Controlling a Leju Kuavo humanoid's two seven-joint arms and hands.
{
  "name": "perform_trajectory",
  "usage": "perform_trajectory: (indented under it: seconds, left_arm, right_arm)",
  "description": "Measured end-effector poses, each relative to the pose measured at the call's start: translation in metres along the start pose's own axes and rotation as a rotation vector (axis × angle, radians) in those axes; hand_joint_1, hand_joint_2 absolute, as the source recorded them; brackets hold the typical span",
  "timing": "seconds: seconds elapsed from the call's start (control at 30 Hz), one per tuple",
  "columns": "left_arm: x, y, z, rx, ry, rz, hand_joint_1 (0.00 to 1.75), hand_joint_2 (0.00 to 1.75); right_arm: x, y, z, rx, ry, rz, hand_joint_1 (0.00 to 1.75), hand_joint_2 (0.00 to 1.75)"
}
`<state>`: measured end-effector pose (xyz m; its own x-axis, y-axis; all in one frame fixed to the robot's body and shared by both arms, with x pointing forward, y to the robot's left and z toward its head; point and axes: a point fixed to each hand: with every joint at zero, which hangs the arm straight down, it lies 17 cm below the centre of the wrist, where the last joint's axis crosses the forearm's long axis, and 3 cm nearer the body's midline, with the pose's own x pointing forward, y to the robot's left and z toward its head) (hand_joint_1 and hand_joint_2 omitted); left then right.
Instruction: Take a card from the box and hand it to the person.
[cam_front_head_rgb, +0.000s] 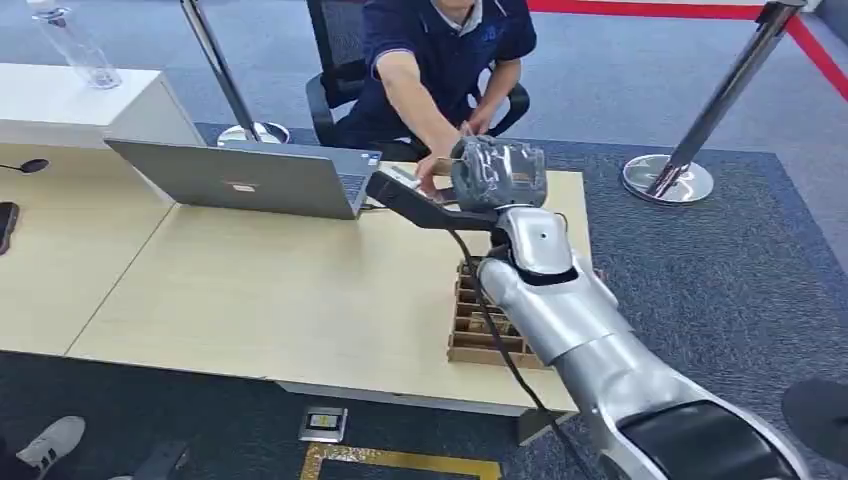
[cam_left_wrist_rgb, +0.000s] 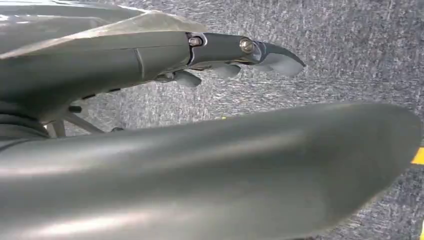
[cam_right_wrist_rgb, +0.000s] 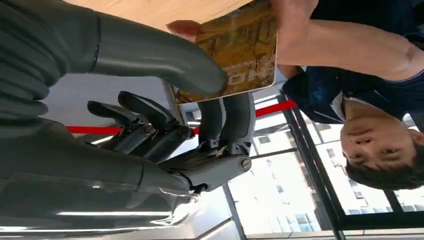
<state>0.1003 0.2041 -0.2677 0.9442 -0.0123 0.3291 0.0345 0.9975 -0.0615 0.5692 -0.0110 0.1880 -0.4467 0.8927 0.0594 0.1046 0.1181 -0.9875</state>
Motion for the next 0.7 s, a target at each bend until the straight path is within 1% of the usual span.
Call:
perform_trajectory:
  seconds: [0.17, 0.2, 0.23, 0.27, 0.37, 0.5, 0.57, 0.7]
  left_arm:
    - [0.001, 0.004, 0.0, 0.005, -0.002, -0.004, 0.0, 0.0]
    - [0.001, 0.004, 0.0, 0.005, -0.002, -0.003, 0.0, 0.0]
    - [0.0, 0.004, 0.0, 0.006, -0.002, -0.001, 0.0, 0.0]
    - [0.001, 0.005, 0.0, 0.006, -0.002, 0.001, 0.0, 0.0]
    - [0.001, 0.005, 0.0, 0.009, -0.002, 0.015, 0.0, 0.0]
    - [0.0, 0.006, 0.0, 0.011, 0.001, 0.03, 0.0, 0.0]
    - [-0.002, 0.006, 0.0, 0.013, 0.006, 0.039, 0.0, 0.0]
    - [-0.005, 0.006, 0.0, 0.018, 0.017, 0.057, 0.0, 0.0]
  right_arm:
    - [0.012, -0.011, -0.002, -0.051, -0.04, -0.031, 1.75, 1.75]
    - [0.016, -0.014, -0.002, -0.064, -0.049, -0.04, 0.21, 1.75]
    - [0.019, -0.018, -0.002, -0.076, -0.057, -0.049, 0.21, 1.75]
    - [0.022, -0.02, -0.002, -0.088, -0.064, -0.064, 0.0, 1.75]
    - [0.031, -0.03, 0.004, -0.148, -0.078, -0.141, 0.0, 1.75]
    - [0.037, -0.038, 0.024, -0.23, -0.061, -0.256, 0.0, 1.75]
    - [0.033, -0.047, 0.045, -0.298, -0.037, -0.332, 0.0, 1.75]
    - [0.017, -0.049, 0.101, -0.387, 0.023, -0.441, 0.0, 1.75]
